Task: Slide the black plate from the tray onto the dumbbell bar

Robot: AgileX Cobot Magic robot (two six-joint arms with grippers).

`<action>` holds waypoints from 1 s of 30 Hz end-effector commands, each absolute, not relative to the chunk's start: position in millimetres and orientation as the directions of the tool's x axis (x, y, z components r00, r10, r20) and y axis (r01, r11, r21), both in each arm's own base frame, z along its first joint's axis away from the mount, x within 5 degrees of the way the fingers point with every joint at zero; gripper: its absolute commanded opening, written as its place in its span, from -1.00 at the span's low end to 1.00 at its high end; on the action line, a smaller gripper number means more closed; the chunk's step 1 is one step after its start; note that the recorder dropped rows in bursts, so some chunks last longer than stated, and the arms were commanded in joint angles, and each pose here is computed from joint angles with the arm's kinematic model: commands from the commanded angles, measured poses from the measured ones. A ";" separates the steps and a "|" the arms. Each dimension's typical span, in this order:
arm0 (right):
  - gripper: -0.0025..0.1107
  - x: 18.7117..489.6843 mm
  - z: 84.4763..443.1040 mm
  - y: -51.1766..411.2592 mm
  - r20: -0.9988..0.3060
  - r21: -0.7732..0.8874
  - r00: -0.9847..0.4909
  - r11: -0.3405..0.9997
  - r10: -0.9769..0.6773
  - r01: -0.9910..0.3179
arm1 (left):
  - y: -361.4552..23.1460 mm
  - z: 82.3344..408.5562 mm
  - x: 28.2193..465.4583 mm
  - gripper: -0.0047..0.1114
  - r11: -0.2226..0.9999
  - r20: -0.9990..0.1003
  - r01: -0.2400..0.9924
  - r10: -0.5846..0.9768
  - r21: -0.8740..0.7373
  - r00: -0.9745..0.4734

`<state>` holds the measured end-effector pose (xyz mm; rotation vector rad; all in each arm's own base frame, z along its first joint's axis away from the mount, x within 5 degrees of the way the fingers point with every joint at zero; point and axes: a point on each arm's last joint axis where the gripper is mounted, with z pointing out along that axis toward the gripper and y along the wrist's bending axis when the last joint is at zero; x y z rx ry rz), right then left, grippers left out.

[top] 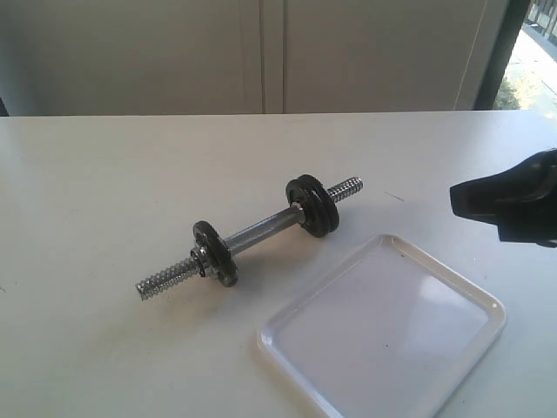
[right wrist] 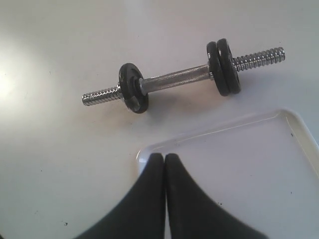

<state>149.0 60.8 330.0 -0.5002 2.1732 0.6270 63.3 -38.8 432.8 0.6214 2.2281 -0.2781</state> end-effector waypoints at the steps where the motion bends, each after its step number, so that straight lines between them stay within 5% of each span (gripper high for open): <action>1: -0.96 148.1 330.6 60.3 -0.796 0.254 -0.588 0.803 -0.144 -0.540 | -36.2 428.6 59.0 -0.92 0.857 -0.715 0.515 0.357 -0.005 -0.601; 9: -0.96 148.1 330.6 60.3 -0.796 0.254 -0.588 0.803 -0.144 -0.540 | -34.5 428.6 60.0 -0.92 0.870 -0.715 0.493 0.344 -0.001 -0.608; 16: -0.96 147.8 330.4 60.5 -0.794 0.255 -0.590 0.801 -0.146 -0.542 | -11.9 431.6 53.1 -0.92 0.972 -0.748 0.234 0.150 -0.007 -0.647; 30: -0.96 147.8 330.4 60.5 -0.794 0.255 -0.590 0.801 -0.146 -0.542 | 14.8 426.1 -79.8 -0.92 0.999 -0.958 -0.015 -0.036 -0.033 -0.284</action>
